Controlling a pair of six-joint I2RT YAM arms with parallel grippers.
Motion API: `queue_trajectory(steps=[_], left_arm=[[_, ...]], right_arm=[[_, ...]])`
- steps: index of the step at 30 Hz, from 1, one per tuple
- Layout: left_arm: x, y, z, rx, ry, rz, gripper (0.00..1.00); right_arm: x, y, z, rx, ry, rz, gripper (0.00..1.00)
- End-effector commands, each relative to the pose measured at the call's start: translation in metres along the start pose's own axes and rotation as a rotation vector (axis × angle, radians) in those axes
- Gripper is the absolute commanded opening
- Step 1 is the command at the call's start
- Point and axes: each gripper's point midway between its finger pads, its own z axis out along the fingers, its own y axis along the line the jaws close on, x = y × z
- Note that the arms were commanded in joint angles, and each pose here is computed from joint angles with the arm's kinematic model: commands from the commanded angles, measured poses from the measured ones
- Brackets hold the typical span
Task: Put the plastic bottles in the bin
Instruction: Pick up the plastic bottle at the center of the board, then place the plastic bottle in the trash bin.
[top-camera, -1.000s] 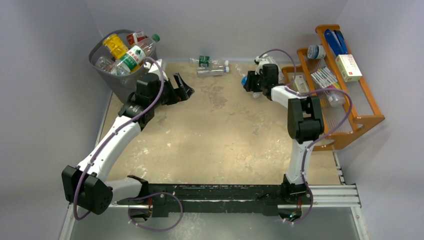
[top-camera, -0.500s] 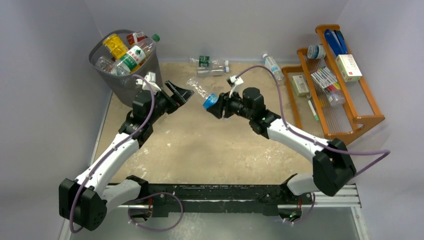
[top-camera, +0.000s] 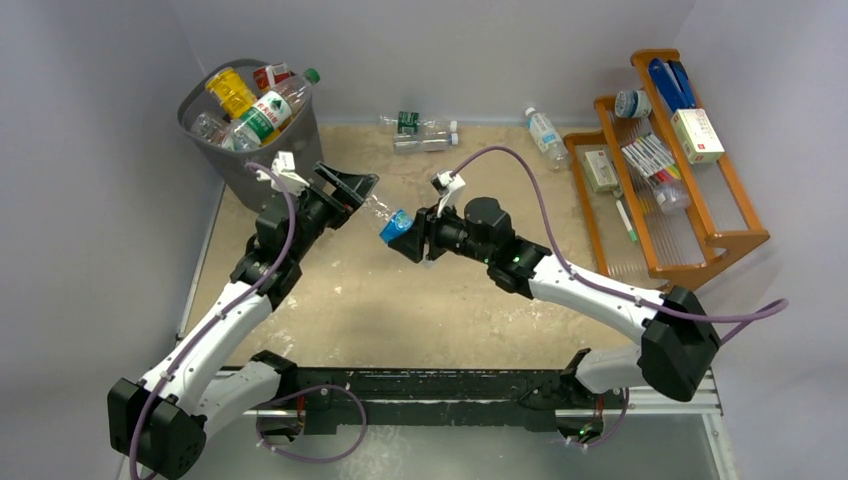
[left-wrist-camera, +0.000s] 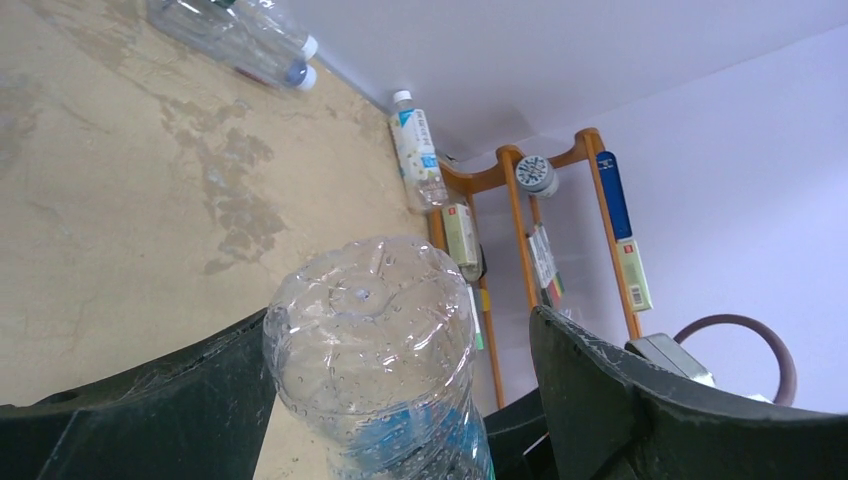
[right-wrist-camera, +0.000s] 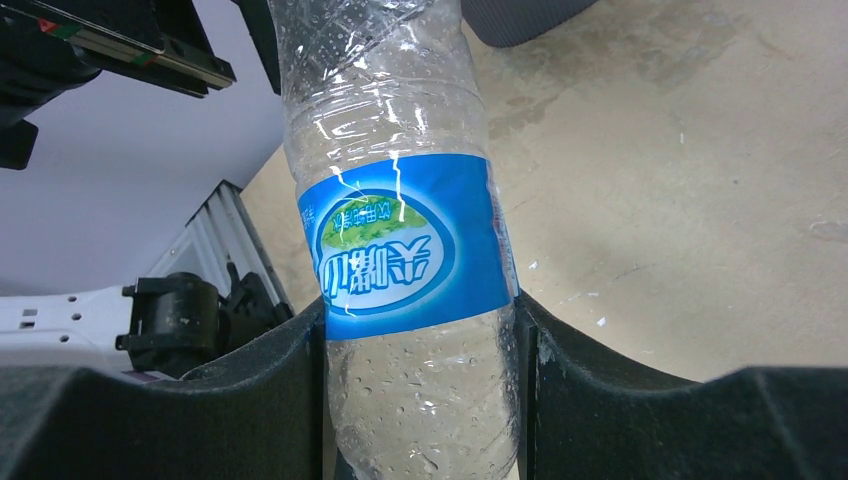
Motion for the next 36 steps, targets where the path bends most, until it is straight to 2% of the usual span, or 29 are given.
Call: queue_trajectory(steps=[1, 3, 5, 6, 9, 10, 12, 14, 15, 20, 23, 27, 33, 36], left_arm=[[-0.001, -0.014, -0.001, 0.046, -0.016, 0.002, 0.89], [0.000, -0.012, -0.001, 0.033, -0.010, 0.015, 0.87], [0.000, -0.011, -0.002, 0.029, -0.009, 0.025, 0.78], [0.000, -0.012, -0.003, 0.030, -0.008, 0.030, 0.72], [0.000, -0.013, -0.002, 0.028, -0.006, 0.040, 0.44], [-0.001, -0.014, -0.002, 0.023, -0.001, 0.048, 0.37], [-0.002, -0.016, 0.001, 0.016, 0.002, 0.068, 0.30], [-0.004, -0.017, 0.005, 0.009, 0.005, 0.090, 0.27], [-0.005, -0.019, 0.006, 0.006, 0.006, 0.104, 0.27], [-0.029, -0.031, 0.016, -0.049, -0.016, 0.241, 0.27], [-0.066, -0.046, 0.023, -0.100, -0.066, 0.349, 0.28], [-0.141, -0.061, 0.027, -0.148, -0.170, 0.430, 0.30], [-0.256, -0.063, 0.015, -0.306, -0.414, 0.523, 0.33], [-0.299, -0.070, 0.013, -0.295, -0.530, 0.517, 0.32]], right_arm=[[-0.012, 0.025, 0.007, -0.045, -0.038, 0.001, 0.49], [-0.017, 0.030, 0.008, -0.053, -0.046, -0.001, 0.49], [-0.026, 0.036, 0.009, -0.060, -0.062, -0.009, 0.49], [-0.027, 0.038, 0.009, -0.063, -0.064, -0.011, 0.49], [-0.029, 0.042, 0.009, -0.067, -0.060, -0.015, 0.49], [-0.029, 0.044, 0.009, -0.068, -0.061, -0.017, 0.49], [-0.028, 0.046, 0.009, -0.070, -0.060, -0.017, 0.49], [-0.027, 0.046, 0.008, -0.066, -0.059, -0.017, 0.50], [-0.027, 0.045, 0.007, -0.063, -0.060, -0.015, 0.55], [-0.030, 0.045, -0.003, -0.039, -0.059, -0.016, 0.98], [-0.034, 0.045, -0.013, -0.023, -0.063, -0.020, 1.00], [-0.033, 0.042, -0.027, 0.003, -0.058, -0.026, 1.00], [-0.020, 0.031, -0.042, 0.040, -0.055, -0.023, 1.00], [-0.001, 0.034, -0.041, 0.002, 0.020, -0.007, 1.00]])
